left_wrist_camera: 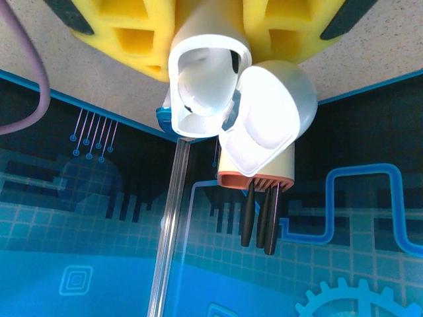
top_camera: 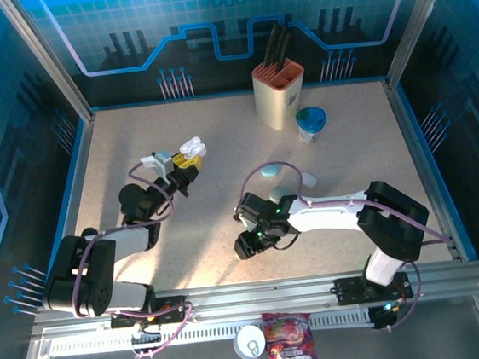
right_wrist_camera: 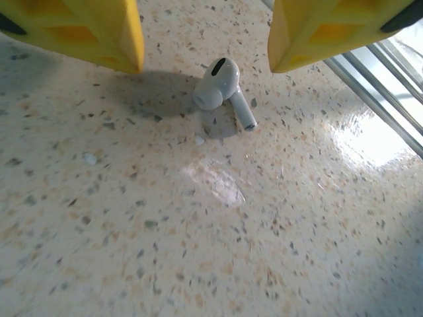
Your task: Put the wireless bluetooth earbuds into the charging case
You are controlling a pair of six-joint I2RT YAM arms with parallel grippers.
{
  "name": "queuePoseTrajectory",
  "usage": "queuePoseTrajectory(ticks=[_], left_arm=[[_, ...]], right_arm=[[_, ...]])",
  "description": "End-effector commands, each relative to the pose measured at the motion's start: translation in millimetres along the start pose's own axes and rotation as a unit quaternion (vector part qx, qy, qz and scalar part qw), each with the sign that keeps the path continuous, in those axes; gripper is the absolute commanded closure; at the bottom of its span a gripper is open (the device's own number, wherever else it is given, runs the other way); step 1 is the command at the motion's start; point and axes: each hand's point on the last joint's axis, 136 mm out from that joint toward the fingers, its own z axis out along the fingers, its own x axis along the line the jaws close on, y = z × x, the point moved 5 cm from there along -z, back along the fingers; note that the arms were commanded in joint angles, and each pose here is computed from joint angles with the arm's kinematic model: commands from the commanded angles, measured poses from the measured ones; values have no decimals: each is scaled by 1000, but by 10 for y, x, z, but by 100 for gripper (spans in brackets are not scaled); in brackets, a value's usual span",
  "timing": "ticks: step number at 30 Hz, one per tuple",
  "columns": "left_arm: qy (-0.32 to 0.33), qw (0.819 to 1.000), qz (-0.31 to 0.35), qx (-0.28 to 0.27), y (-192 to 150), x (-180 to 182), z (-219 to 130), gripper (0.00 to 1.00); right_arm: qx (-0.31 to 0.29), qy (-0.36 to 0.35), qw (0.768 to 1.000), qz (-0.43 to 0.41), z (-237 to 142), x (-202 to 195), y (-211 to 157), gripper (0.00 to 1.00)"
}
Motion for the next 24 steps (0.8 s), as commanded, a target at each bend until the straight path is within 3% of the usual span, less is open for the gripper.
queuePoseTrajectory(ticks=[1,13,24], left_arm=[[2,1000,19,-17,99,-7,-38,93],[-3,1000,17,-16,92,-16,-31,93],[-11,1000,11,-9,43,-35,-42,93]], right_arm=[[41,12,999,28,43,82,-59,51],[74,25,996,44,164,123,-83,67],[56,-11,998,36,166,-37,2,78]])
